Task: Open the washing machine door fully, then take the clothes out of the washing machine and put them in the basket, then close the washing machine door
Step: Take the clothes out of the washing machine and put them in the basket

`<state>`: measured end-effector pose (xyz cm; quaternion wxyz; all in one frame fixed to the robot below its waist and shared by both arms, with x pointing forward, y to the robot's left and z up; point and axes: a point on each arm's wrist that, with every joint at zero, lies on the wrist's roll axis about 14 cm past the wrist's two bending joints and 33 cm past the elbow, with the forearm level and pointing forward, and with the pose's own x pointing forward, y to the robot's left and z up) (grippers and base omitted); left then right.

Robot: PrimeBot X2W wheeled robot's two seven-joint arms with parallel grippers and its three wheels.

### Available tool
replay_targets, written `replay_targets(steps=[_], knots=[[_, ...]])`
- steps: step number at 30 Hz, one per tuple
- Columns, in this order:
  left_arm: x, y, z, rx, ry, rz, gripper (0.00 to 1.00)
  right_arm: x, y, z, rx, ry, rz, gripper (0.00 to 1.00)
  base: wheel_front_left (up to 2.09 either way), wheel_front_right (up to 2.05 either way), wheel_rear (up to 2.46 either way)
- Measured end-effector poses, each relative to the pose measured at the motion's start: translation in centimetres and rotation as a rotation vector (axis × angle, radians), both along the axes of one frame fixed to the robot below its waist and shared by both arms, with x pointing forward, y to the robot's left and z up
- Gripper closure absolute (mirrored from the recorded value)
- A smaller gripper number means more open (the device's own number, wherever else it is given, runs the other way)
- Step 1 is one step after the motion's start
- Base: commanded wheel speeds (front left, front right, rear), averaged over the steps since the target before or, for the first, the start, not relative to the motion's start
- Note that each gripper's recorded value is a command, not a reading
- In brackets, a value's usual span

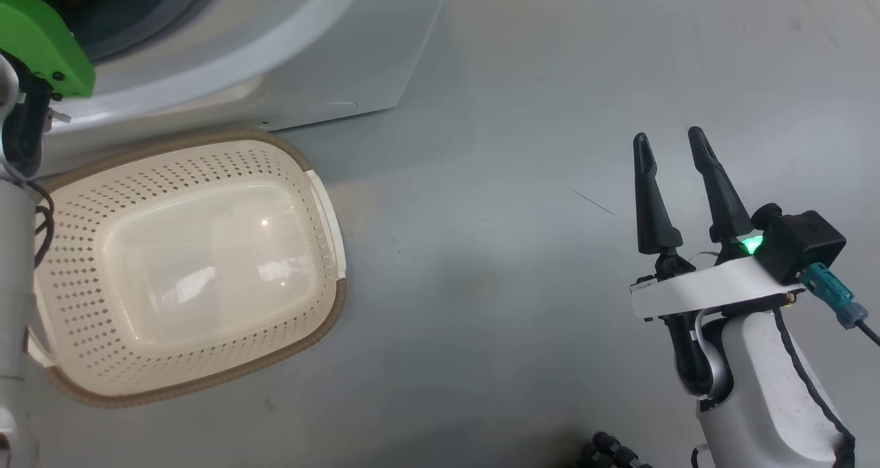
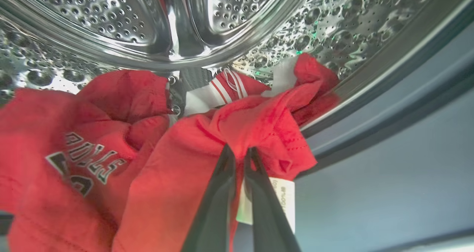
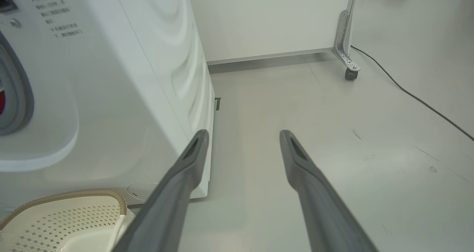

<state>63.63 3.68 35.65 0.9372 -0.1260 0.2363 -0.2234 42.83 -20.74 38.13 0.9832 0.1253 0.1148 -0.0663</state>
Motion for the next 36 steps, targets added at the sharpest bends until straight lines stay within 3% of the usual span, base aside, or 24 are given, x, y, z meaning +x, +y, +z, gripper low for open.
replay_targets(steps=[14, 36], knots=[[-2.1, 2.5, 4.6, -0.034, -0.138, 0.084, 1.0, 0.7, 1.7, 2.2, 0.016, -0.068, 0.056, 0.0, 0.0, 0.0, 0.0], [-10.7, 4.1, 11.8, -0.109, -0.35, 0.121, 1.0, -1.4, 4.6, 6.0, 0.064, -0.152, 0.13, 0.0, 0.0, 0.0, 0.0]])
